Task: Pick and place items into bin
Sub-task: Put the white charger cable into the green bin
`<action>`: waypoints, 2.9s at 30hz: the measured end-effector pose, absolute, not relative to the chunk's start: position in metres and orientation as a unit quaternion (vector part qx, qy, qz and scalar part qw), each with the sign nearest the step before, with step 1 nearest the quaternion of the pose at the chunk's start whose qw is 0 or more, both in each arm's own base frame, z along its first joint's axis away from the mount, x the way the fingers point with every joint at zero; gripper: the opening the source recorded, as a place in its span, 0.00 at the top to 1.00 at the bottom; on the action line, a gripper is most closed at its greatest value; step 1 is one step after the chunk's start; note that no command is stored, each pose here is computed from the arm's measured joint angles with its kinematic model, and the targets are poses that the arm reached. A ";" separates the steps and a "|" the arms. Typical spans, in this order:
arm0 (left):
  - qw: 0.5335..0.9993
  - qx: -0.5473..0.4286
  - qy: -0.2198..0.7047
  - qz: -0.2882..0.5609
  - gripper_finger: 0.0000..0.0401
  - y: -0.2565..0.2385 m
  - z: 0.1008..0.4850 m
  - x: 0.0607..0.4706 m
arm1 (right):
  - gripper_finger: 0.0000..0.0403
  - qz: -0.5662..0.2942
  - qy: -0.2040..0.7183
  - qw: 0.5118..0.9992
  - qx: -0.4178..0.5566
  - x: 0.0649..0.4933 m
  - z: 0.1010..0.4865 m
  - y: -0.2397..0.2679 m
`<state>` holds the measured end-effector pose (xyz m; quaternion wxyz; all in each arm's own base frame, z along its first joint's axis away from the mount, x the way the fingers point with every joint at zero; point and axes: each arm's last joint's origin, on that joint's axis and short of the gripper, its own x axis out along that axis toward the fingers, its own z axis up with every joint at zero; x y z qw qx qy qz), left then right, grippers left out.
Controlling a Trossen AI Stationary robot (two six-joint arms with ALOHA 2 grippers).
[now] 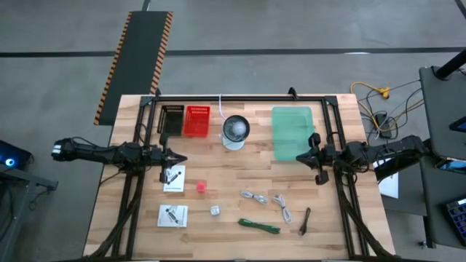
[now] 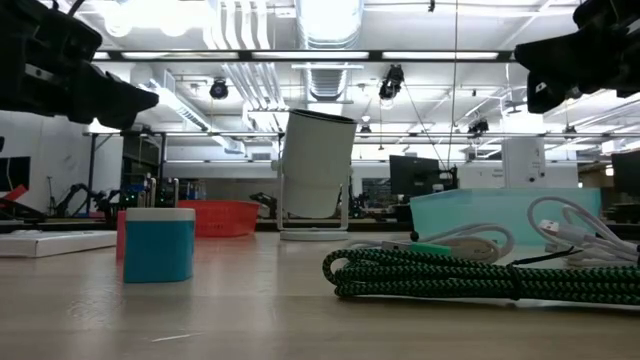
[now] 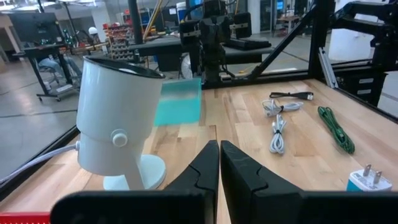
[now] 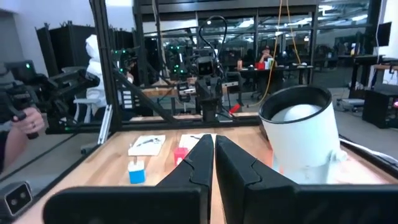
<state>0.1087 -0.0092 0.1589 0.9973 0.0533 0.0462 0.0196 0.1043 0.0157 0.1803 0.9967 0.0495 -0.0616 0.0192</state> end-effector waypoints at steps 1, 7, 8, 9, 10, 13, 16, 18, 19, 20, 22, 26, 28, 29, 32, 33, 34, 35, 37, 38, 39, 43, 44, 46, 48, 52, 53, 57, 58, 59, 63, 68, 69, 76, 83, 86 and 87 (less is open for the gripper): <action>0.998 0.053 0.038 0.021 1.00 -0.009 0.160 0.109 | 0.97 0.014 -0.068 0.996 0.051 0.104 0.182 0.015; 0.998 0.057 -0.018 -0.013 0.97 -0.011 0.171 0.110 | 0.85 -0.048 -0.063 0.996 0.051 0.106 0.187 0.012; 0.997 0.070 -0.017 -0.031 0.95 -0.012 0.171 0.110 | 0.81 -0.049 -0.045 0.997 0.047 0.107 0.189 0.012; 0.996 0.077 -0.014 -0.041 0.93 -0.013 0.170 0.111 | 0.77 -0.049 -0.027 0.997 0.043 0.108 0.190 0.013; 0.996 0.079 -0.009 -0.046 0.90 -0.013 0.169 0.111 | 0.73 -0.050 -0.012 0.998 0.041 0.109 0.192 0.013; 0.996 0.082 -0.001 -0.046 0.80 -0.014 0.168 0.113 | 0.62 -0.050 0.005 0.998 0.037 0.115 0.202 0.014; 0.996 0.075 -0.023 -0.038 0.70 -0.014 0.173 0.116 | 0.53 -0.050 0.012 0.998 0.023 0.123 0.217 0.015; 0.996 0.059 -0.058 -0.029 0.65 -0.014 0.180 0.118 | 0.48 -0.050 0.017 0.999 0.009 0.128 0.228 0.016; 0.995 0.050 -0.077 -0.025 0.63 -0.013 0.184 0.118 | 0.47 -0.048 0.023 0.999 0.007 0.132 0.232 0.017; 0.994 0.046 -0.092 -0.023 0.61 -0.013 0.186 0.118 | 0.45 -0.044 0.035 0.998 0.004 0.134 0.234 0.018; 0.992 0.044 -0.117 -0.019 0.58 -0.013 0.191 0.119 | 0.44 -0.039 0.068 0.997 -0.011 0.140 0.237 0.020; 0.988 0.040 -0.150 -0.010 0.57 -0.013 0.197 0.119 | 0.44 -0.040 0.112 0.993 -0.019 0.151 0.241 0.022; 0.985 0.034 -0.171 -0.009 0.57 -0.013 0.201 0.118 | 0.44 -0.041 0.121 0.992 -0.009 0.156 0.241 0.023; 0.983 0.020 -0.183 -0.011 0.57 -0.013 0.204 0.117 | 0.44 -0.042 0.128 0.991 -0.004 0.159 0.240 0.023; 0.981 0.016 -0.191 -0.014 0.57 -0.013 0.205 0.118 | 0.44 -0.053 0.145 0.988 -0.013 0.165 0.237 0.024; 0.982 0.028 -0.186 -0.012 0.57 -0.013 0.204 0.118 | 0.44 -0.059 0.147 0.987 -0.016 0.167 0.237 0.024; 0.983 0.036 -0.182 -0.007 0.57 -0.013 0.203 0.119 | 0.44 -0.065 0.151 0.986 -0.017 0.169 0.236 0.024; 0.983 0.034 -0.179 0.001 0.57 -0.012 0.203 0.120 | 0.44 -0.066 0.156 0.985 -0.017 0.170 0.235 0.024; 0.985 0.018 -0.172 0.010 0.57 -0.012 0.203 0.122 | 0.44 -0.065 0.163 0.985 -0.002 0.174 0.235 0.025; 0.986 0.012 -0.168 0.010 0.57 -0.012 0.203 0.123 | 0.44 -0.062 0.163 0.985 0.009 0.175 0.235 0.026; 0.987 0.007 -0.163 0.009 0.57 -0.012 0.202 0.124 | 0.44 -0.056 0.165 0.985 0.016 0.176 0.235 0.027; 0.990 0.001 -0.138 0.005 0.57 -0.013 0.197 0.129 | 0.44 -0.049 0.182 0.982 0.015 0.181 0.231 0.028; 0.992 -0.009 -0.127 0.004 0.57 -0.013 0.194 0.131 | 0.44 -0.050 0.185 0.981 0.018 0.182 0.230 0.028; 0.994 -0.038 -0.106 0.000 0.57 -0.014 0.190 0.135 | 0.44 -0.053 0.189 0.980 0.035 0.184 0.228 0.029; 0.995 -0.057 -0.085 -0.001 0.57 -0.014 0.184 0.138 | 0.44 -0.059 0.193 0.977 0.063 0.186 0.226 0.029; 0.995 -0.061 -0.075 -0.004 0.57 -0.015 0.182 0.145 | 0.44 -0.073 0.193 0.970 0.131 0.189 0.227 0.030; 0.995 -0.062 -0.084 -0.006 0.57 -0.016 0.184 0.146 | 0.44 -0.074 0.191 0.969 0.141 0.190 0.228 0.030; 0.995 -0.060 -0.081 -0.008 0.57 -0.017 0.183 0.153 | 0.44 -0.070 0.186 0.969 0.148 0.192 0.233 0.032; 0.995 -0.059 -0.076 -0.008 0.57 -0.017 0.182 0.155 | 0.44 -0.068 0.185 0.969 0.148 0.193 0.234 0.033; 0.996 -0.059 -0.073 -0.008 0.57 -0.017 0.181 0.157 | 0.44 -0.064 0.188 0.969 0.148 0.193 0.236 0.034; 0.994 -0.057 -0.088 -0.008 0.57 -0.018 0.186 0.163 | 0.44 -0.045 0.212 0.966 0.138 0.197 0.241 0.042; 0.994 -0.057 -0.096 -0.008 0.57 -0.018 0.188 0.166 | 0.44 -0.041 0.273 0.952 0.134 0.202 0.241 0.054; 0.993 -0.057 -0.099 -0.008 0.57 -0.018 0.188 0.166 | 0.44 -0.044 0.283 0.947 0.141 0.203 0.240 0.056; 0.993 -0.044 -0.105 -0.006 0.57 -0.018 0.190 0.165 | 0.44 -0.048 0.350 0.920 0.169 0.210 0.225 0.076; 0.993 -0.033 -0.110 -0.004 0.57 -0.018 0.191 0.164 | 0.44 -0.045 0.398 0.899 0.175 0.215 0.213 0.099; 0.993 -0.032 -0.111 -0.004 0.57 -0.018 0.192 0.164 | 0.44 -0.048 0.415 0.891 0.178 0.217 0.210 0.107; 0.993 -0.033 -0.114 -0.004 0.57 -0.018 0.192 0.163 | 0.44 -0.051 0.422 0.887 0.180 0.217 0.209 0.109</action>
